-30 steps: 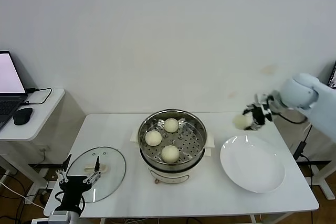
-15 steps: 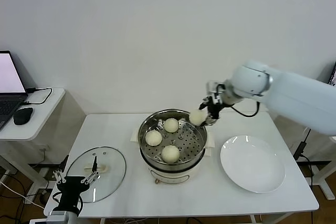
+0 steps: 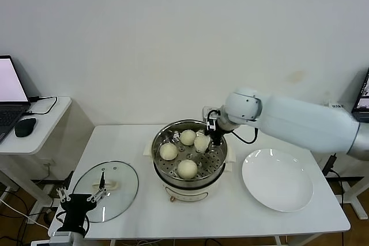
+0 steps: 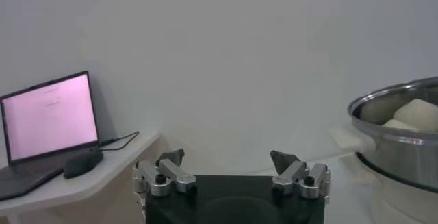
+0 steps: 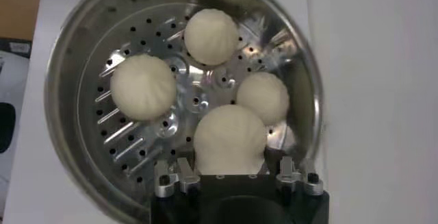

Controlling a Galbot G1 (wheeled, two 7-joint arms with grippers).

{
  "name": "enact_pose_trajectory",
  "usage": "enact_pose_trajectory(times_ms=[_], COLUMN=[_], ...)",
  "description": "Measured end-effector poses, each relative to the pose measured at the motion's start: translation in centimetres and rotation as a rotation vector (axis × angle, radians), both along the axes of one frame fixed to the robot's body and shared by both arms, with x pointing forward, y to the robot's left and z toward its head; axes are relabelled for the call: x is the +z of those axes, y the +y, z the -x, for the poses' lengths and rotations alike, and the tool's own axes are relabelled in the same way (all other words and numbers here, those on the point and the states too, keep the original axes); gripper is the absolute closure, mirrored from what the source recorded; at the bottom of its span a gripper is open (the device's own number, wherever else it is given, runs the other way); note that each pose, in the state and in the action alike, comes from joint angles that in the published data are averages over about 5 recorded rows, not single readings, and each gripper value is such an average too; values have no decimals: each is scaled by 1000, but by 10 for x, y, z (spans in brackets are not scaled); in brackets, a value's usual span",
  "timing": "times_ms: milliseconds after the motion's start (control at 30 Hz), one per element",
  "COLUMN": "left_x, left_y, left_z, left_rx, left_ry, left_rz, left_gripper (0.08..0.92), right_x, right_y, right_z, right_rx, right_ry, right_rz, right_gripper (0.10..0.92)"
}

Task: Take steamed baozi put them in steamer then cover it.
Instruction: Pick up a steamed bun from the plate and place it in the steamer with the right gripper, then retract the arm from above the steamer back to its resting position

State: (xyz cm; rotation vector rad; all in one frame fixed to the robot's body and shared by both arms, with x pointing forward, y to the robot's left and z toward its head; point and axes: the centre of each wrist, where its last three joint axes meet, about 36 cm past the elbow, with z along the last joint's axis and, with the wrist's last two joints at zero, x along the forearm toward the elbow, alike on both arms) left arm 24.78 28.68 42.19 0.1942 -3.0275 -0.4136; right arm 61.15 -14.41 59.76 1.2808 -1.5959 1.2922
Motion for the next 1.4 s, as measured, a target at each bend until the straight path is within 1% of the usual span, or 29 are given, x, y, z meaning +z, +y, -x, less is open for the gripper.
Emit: enact_pose_trajectory(times_ms=[233, 400, 500, 600, 700, 1000, 1167, 1300, 1400], left_x=[-1, -2, -2, -2, -1, -1, -2, -3, -5], left_y=[0, -1, -1, -1, -1, -1, -1, -2, -4], left_z=[-1, -1, -1, -1, -1, -3, -4, -4, -4], left_rx=[1, 2, 1, 1, 0, -3, -3, -5, -5], left_ry=[0, 1, 2, 1, -1, -4, -3, 1, 4], left_rz=[2, 4, 4, 4, 3, 5, 6, 5, 4], left_gripper=[177, 177, 177, 177, 177, 177, 177, 177, 177], right_x=[-19, -24, -22, -18, -9, 28, 36, 30, 16], right_y=[1, 1, 0, -1, -3, -19, -43, -67, -84], right_z=[1, 1, 2, 3, 4, 14, 30, 49, 66], right_rx=[-11, -18, -20, -21, -20, -22, -57, -97, -128], right_ry=[8, 6, 1, -4, -12, -62, -135, -233, -309], right_rz=[28, 34, 31, 24, 12, -43, -148, -290, -410], right_gripper=[394, 392, 347, 264, 212, 199, 200, 199, 199])
